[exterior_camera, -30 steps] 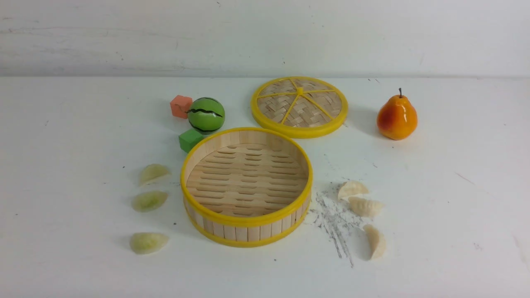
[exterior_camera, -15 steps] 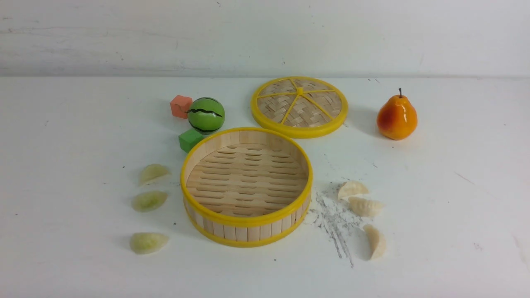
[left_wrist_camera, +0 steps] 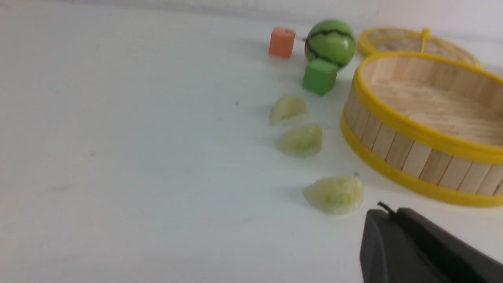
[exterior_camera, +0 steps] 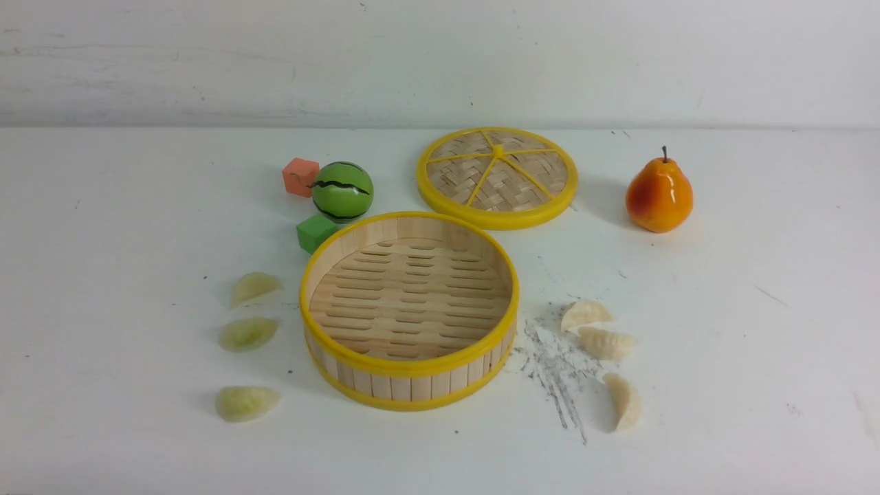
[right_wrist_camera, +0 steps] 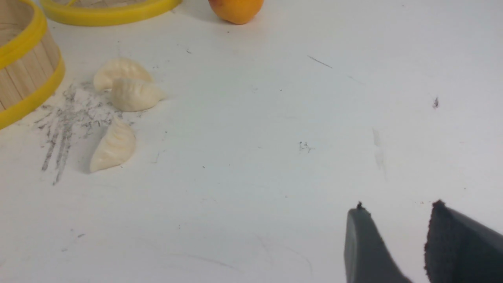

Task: Put the dumplings into the steamer on the white table.
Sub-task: 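Reach for and grasp a dumpling on the table with the left gripper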

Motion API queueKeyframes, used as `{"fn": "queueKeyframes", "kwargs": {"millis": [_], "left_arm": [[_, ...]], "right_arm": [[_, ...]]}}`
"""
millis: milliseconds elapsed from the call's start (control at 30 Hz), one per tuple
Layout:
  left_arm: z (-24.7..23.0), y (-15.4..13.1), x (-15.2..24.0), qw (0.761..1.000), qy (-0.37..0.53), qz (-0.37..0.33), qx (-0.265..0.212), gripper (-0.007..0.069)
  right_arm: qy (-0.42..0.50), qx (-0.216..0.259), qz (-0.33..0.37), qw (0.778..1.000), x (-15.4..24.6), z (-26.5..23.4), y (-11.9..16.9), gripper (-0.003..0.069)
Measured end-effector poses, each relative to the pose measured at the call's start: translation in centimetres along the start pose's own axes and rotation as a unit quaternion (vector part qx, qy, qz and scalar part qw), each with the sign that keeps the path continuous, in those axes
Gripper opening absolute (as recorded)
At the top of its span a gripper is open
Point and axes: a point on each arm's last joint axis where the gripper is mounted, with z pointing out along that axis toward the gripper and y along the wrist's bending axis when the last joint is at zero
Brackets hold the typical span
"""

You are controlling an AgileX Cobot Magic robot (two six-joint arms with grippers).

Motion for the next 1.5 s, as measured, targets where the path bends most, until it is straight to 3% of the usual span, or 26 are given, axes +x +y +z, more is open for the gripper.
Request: {"fn": "queueKeyframes", "kwargs": {"millis": [233, 267, 400, 533, 667, 767, 833, 933, 1033, 1133, 1200, 1300, 1367, 1500], "left_arm": [[-0.1, -0.2, -1.3, 0.997, -0.068, 0.001, 0.023, 0.0020], [-0.1, -0.2, -1.3, 0.997, -0.073, 0.000, 0.010, 0.0021], [-0.3, -0.3, -2.3, 0.992, -0.127, 0.000, 0.017, 0.0024], [-0.6, -0.4, -3.2, 0.983, -0.180, 0.000, 0.024, 0.0025], [-1.0, -0.5, -4.1, 0.973, -0.229, -0.016, 0.034, 0.0028], [-1.3, -0.5, -4.7, 0.958, -0.265, -0.094, 0.057, 0.0029], [-1.6, -0.5, -5.1, 0.945, -0.284, -0.146, 0.074, 0.0031], [-2.0, -0.5, -5.8, 0.920, -0.312, -0.214, 0.103, 0.0027], [-3.8, -1.3, -10.5, 0.897, -0.341, -0.244, 0.138, -0.0014], [-4.5, -2.1, -15.2, 0.914, -0.313, -0.224, 0.127, -0.0014], [-4.0, -2.3, -17.4, 0.932, -0.272, -0.216, 0.106, -0.0014], [-0.9, -2.5, -19.8, 0.967, -0.152, -0.201, 0.046, -0.0014], [1.7, -2.4, -19.9, 0.978, -0.055, -0.201, 0.006, -0.0014], [6.7, -2.6, -18.0, 0.968, 0.180, -0.171, -0.045, -0.0014]], "right_arm": [[-0.007, 0.004, -0.011, 1.000, -0.1, 0.0, -0.1, 0.0239], [-0.010, 0.005, -0.013, 1.000, -0.2, 0.0, -0.1, 0.0239], [-0.118, -0.001, -0.015, 0.993, -1.9, -0.1, 0.0, 0.0239], [-0.273, -0.010, -0.014, 0.962, -4.5, -1.2, 0.2, 0.0239], [-0.440, -0.041, 0.035, 0.896, -7.0, -3.4, 0.4, 0.0239], [-0.512, -0.080, 0.088, 0.851, -7.8, -4.8, 0.4, 0.0239], [-0.515, -0.092, 0.106, 0.845, -7.9, -4.9, 0.4, 0.0239], [-0.500, -0.106, 0.130, 0.850, -8.2, -4.9, 0.5, 0.0223], [-0.476, -0.115, 0.132, 0.862, -10.7, -5.7, 0.8, 0.0119], [-0.438, -0.102, 0.111, 0.886, -13.0, -5.9, 1.1, 0.0000], [-0.394, -0.086, 0.099, 0.910, -14.0, -5.3, 1.1, -0.0015], [-0.270, -0.041, 0.074, 0.959, -14.7, -2.9, 0.9, -0.0018], [-0.207, -0.019, 0.070, 0.976, -14.4, -1.8, 0.7, -0.0015], [-0.091, 0.014, 0.073, 0.993, -13.0, 0.4, 0.3, -0.0012]]}}
